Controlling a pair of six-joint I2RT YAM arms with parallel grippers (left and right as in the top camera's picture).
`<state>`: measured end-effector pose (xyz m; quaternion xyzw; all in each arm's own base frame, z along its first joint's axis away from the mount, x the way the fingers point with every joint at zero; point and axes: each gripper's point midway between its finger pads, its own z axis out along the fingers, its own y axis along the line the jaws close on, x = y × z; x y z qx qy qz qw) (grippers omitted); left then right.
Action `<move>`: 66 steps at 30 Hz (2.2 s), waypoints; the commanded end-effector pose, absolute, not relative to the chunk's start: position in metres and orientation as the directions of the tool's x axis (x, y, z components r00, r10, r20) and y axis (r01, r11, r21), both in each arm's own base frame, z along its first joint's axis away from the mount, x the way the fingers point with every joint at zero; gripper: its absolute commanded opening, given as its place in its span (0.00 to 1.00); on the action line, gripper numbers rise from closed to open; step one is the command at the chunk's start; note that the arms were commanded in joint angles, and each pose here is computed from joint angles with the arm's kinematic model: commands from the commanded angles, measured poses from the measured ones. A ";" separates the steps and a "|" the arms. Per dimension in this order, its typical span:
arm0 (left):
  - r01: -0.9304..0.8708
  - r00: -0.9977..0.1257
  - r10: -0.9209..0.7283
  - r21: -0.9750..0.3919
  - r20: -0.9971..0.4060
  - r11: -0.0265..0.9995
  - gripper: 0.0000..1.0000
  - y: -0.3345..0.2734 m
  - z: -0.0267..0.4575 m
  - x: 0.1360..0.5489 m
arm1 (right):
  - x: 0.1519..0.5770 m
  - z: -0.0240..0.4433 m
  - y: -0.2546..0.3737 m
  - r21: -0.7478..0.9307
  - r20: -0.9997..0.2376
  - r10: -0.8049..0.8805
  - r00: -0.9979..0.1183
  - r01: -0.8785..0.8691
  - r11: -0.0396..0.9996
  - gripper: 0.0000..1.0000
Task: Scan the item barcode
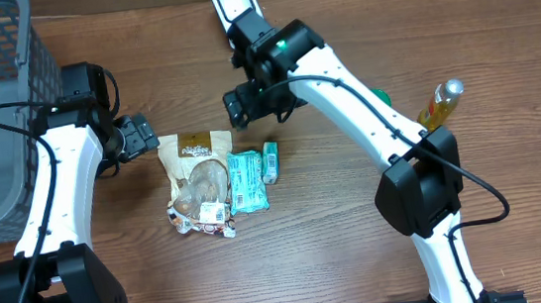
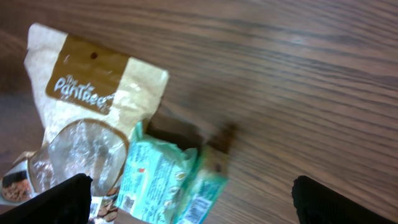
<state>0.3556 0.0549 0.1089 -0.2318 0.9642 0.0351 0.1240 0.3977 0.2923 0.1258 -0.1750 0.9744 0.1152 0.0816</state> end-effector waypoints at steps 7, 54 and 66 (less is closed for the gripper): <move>-0.436 -0.865 -0.417 0.006 -0.279 0.900 0.99 0.055 0.118 0.357 | 0.412 0.128 0.244 0.230 -0.141 -0.207 -0.968 -0.236 0.944 1.00; -0.436 -0.865 -0.417 0.006 -0.279 0.900 0.99 0.055 0.118 0.357 | 0.392 0.136 0.251 0.355 -0.092 -0.177 -0.980 -0.198 0.914 0.83; -0.436 -0.865 -0.417 0.006 -0.279 0.900 1.00 0.055 0.118 0.357 | 0.351 0.088 0.257 0.175 0.031 -0.081 -0.996 -0.075 0.982 0.77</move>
